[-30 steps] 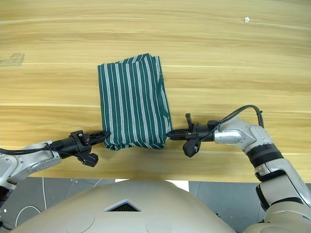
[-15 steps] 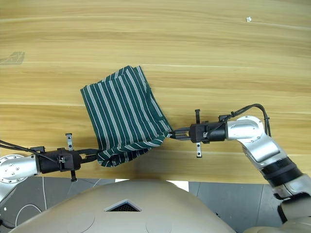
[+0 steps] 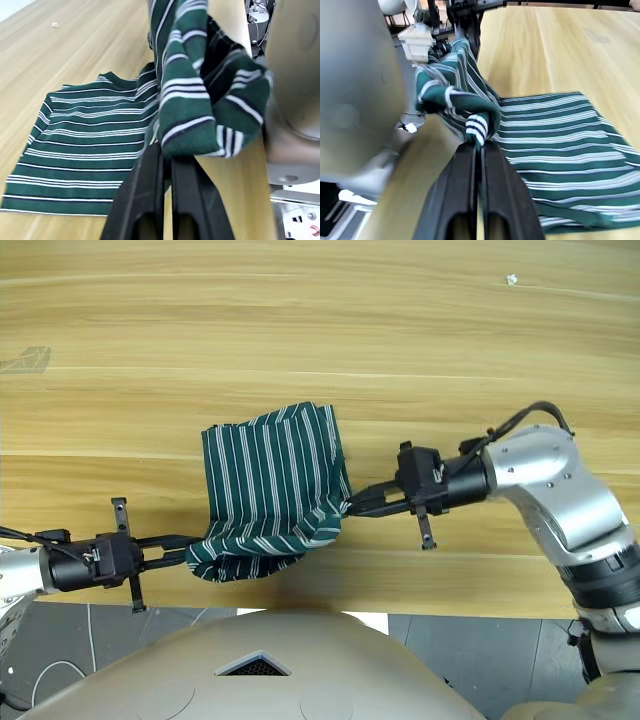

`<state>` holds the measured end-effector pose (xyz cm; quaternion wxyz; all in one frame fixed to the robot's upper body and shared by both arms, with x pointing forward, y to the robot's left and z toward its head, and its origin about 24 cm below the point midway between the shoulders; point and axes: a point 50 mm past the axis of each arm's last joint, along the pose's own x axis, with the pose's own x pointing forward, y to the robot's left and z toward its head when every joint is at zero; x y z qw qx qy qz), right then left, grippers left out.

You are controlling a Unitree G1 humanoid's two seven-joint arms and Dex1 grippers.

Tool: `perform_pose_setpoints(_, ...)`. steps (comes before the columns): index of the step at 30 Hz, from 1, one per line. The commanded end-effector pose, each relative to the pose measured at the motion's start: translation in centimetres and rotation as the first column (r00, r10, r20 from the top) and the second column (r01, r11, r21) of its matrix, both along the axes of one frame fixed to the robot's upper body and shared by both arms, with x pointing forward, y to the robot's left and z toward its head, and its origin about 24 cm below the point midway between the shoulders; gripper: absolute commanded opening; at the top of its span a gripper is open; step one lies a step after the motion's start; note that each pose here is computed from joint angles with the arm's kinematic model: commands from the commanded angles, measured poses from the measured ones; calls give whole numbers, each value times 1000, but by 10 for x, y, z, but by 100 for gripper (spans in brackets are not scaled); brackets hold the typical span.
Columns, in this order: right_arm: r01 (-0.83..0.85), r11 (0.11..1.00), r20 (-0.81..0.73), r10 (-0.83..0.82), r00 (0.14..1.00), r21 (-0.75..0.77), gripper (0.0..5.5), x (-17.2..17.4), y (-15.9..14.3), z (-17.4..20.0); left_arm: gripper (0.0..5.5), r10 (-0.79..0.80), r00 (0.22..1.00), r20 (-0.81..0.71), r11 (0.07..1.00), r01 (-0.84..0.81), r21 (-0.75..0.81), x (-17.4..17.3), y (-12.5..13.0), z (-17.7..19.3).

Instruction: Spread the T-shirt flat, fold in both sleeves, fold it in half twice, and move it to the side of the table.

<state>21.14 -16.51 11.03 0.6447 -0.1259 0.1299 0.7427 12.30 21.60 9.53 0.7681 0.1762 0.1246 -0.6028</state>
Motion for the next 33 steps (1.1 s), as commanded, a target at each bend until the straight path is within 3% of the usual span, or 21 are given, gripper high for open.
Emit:
perform_pose_setpoints(1,37,998,39,-35,999,-51,0,31,4,-9,0,77,997,29,996,-75,-53,32,2,1)
perform_pose_setpoints(6,92,995,112,-87,990,-43,0,74,18,-5,0,192,981,29,977,-188,-102,63,5,-9)
perform_pose_setpoints(11,217,974,155,-207,966,-56,0,106,12,-12,0,268,963,28,956,-262,-134,81,7,-17)
perform_pose_setpoints(19,308,951,180,-299,937,-24,0,125,11,-20,0,385,923,-15,904,-380,-196,98,14,-26)
perform_pose_setpoints(24,310,951,177,-303,936,-10,0,127,14,-24,0,448,893,-45,884,-450,-127,105,15,-44)
perform_pose_setpoints(29,371,928,167,-366,916,-2,0,130,15,-31,0,637,771,-31,770,-637,-25,127,20,-67)
perform_pose_setpoints(33,464,885,157,-463,872,36,85,135,13,-34,84,793,606,-61,604,-795,-58,146,27,-72)
